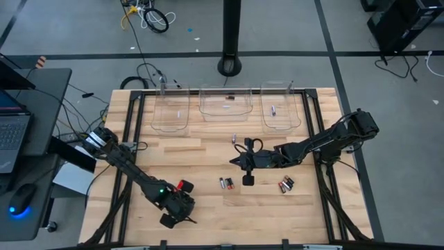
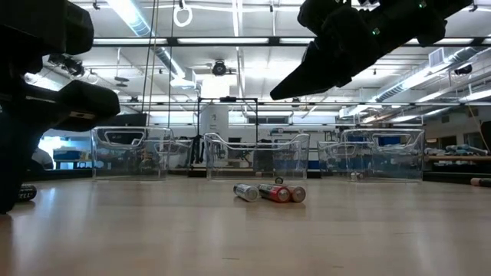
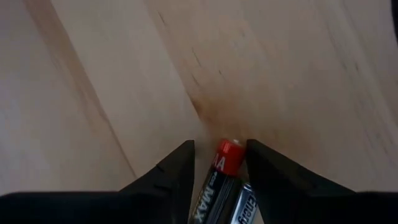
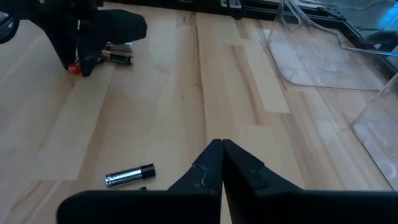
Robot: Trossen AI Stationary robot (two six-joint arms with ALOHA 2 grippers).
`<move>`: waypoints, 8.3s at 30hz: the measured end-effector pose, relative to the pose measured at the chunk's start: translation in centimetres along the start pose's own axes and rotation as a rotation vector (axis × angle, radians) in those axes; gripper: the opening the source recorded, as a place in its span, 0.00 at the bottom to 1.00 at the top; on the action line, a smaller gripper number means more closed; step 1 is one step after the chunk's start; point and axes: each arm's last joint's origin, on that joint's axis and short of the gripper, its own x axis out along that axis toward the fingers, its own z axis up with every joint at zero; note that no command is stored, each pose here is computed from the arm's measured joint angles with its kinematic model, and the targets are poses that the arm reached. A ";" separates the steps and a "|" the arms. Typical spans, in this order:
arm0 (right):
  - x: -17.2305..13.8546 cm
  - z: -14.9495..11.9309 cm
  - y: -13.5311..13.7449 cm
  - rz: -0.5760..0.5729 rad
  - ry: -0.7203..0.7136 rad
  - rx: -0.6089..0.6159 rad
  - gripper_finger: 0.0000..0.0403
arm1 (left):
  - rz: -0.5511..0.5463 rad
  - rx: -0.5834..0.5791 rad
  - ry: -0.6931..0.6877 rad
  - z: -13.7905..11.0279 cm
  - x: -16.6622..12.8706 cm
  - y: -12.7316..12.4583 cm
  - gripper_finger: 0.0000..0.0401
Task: Sort batteries
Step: Put the orange battery into the left transparent bin, then put the silver battery into the right transparent bin
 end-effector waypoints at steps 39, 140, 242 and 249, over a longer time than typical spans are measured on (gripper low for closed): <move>-0.2 -0.3 0.7 0.019 0.020 -0.027 0.04 | 0.269 -0.220 0.013 1.7 -8.2 6.8 0.12; -1.5 -4.3 0.7 0.017 -0.200 0.113 0.01 | 0.720 -0.484 -0.370 -5.2 -22.8 20.6 0.03; 6.7 -2.2 -8.1 -0.457 0.467 0.470 0.14 | 0.453 -0.224 -1.054 -8.9 -5.0 9.5 0.02; 2.0 2.2 -8.8 -0.426 0.350 0.434 0.14 | 0.455 -0.222 -1.053 -8.9 -5.0 9.5 0.02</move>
